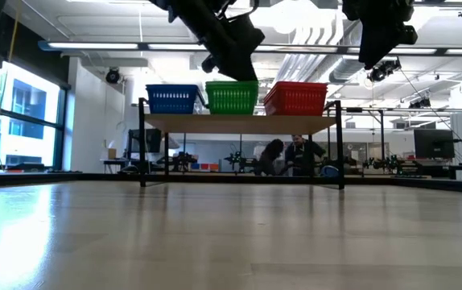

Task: Stack baskets on shelf by color
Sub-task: Stack the green bin on top of the green bin on the shelf, then stack the blue bin on top of the blue bin on the shelf

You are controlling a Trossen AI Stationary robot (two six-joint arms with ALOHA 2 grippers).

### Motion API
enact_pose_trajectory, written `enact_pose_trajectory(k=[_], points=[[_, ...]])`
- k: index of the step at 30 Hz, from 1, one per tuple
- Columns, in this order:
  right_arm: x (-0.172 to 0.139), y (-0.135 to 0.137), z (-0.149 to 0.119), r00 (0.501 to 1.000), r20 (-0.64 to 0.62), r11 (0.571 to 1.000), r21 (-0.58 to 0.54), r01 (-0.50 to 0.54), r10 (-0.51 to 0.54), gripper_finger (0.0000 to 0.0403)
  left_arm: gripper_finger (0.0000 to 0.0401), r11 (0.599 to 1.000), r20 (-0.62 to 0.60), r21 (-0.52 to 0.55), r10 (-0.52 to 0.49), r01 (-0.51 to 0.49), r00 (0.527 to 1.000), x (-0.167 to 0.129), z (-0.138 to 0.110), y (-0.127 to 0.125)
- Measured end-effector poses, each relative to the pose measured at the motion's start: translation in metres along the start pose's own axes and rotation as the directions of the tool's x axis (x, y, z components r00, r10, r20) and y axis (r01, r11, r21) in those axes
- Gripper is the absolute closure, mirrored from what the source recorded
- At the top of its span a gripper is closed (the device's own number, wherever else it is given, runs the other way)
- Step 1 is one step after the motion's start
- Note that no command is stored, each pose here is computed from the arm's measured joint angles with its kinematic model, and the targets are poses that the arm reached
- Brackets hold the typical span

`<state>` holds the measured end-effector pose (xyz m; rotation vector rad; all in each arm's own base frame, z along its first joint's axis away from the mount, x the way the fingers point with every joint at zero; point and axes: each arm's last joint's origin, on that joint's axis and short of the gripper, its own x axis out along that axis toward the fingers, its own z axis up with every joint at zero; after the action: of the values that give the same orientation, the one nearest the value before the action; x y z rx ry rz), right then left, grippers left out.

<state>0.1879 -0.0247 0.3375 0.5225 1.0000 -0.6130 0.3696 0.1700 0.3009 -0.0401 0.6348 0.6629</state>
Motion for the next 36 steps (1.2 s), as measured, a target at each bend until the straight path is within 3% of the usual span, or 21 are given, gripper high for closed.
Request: enact_pose_trajectory(k=[19, 25, 36], points=[[0.000, 0.000, 0.000, 1.000, -0.006, 0.999, 0.042, -0.007, 0.007, 0.0289, 0.0321, 0.999, 0.017, 0.033, -0.021, 0.020, 1.000, -0.007, 0.003, 0.001], [0.000, 0.001, -0.006, 0.987, -0.128, 0.989, 0.124, -0.079, 0.095, 0.0289, 0.0321, 0.999, 0.005, 0.044, -0.025, 0.024, 1.000, -0.034, 0.008, 0.007], [0.010, 0.015, -0.038, 0.957, -0.281, 0.966, 0.259, 0.001, 0.074, 0.0289, 0.0321, 0.993, -0.076, 0.090, -0.073, 0.080, 0.994, -0.065, 0.003, -0.006]])
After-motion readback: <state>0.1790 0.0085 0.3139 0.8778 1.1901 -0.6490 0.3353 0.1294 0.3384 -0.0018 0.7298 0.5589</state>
